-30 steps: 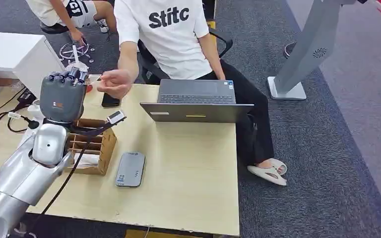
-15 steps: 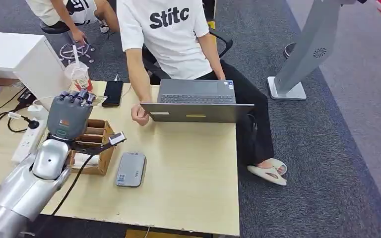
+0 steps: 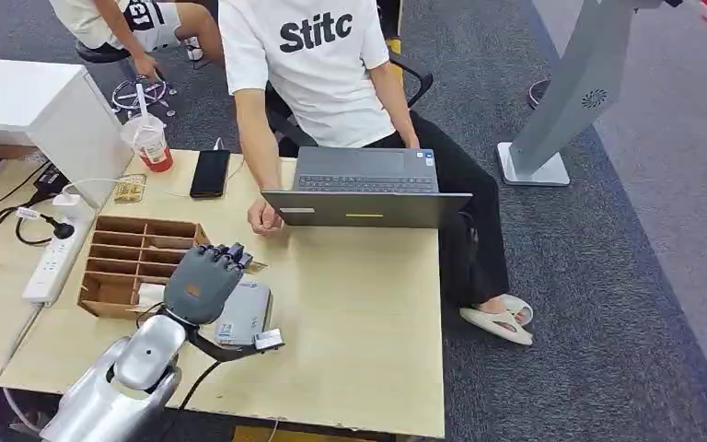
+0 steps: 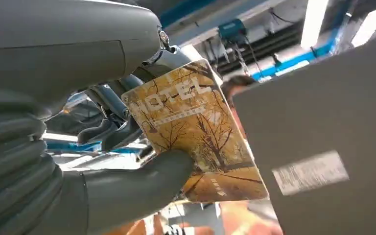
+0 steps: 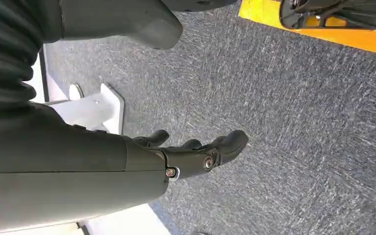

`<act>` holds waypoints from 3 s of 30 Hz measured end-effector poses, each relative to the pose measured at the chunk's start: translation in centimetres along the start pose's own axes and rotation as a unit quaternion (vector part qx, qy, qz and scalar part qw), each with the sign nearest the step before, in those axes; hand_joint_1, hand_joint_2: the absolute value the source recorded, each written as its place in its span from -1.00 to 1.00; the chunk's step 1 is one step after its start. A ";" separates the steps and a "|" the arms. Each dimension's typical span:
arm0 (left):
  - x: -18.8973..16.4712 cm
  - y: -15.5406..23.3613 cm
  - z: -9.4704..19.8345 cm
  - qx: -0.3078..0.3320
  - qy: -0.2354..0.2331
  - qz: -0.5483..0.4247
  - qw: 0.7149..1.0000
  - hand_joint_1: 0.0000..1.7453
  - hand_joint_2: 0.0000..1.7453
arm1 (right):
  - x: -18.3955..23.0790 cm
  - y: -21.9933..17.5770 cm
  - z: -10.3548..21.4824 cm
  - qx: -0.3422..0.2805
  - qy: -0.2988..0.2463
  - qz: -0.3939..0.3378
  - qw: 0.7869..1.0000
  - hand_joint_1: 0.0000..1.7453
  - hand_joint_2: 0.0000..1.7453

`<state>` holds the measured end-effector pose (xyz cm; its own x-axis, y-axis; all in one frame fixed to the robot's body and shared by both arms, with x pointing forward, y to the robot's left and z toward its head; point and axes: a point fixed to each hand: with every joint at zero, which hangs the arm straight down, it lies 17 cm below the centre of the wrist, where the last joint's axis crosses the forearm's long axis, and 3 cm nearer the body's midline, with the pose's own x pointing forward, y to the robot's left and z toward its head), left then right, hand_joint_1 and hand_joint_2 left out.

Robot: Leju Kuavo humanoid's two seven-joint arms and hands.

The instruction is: Pass the card to the sensor for recognition and then transmit it.

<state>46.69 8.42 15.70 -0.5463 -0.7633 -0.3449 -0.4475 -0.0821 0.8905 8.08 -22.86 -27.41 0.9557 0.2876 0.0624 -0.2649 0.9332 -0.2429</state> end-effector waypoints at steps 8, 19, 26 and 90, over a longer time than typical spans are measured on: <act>2.2 -2.3 0.4 -0.063 -0.009 0.045 0.997 1.00 1.00 | -0.1 0.0 0.0 0.001 0.003 -0.009 1.000 -1.00 1.00; 1.4 -5.4 2.3 -0.117 0.012 0.040 0.992 1.00 1.00 | -0.2 0.0 0.0 0.001 0.003 -0.013 1.000 -1.00 1.00; 1.1 -6.6 3.1 -0.132 0.013 0.036 0.990 1.00 1.00 | -0.2 0.0 0.0 0.001 0.003 -0.013 1.000 -1.00 1.00; -19.2 14.6 1.9 0.200 0.212 -0.024 0.956 1.00 1.00 | -0.6 0.0 0.0 -0.003 0.005 0.015 1.000 -1.00 1.00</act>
<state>49.36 23.11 34.79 -0.2197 -0.9632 -0.1549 -0.7455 0.0633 0.6635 7.54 -23.08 -27.47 0.9486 0.3132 0.0443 -0.2930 0.9227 -0.2507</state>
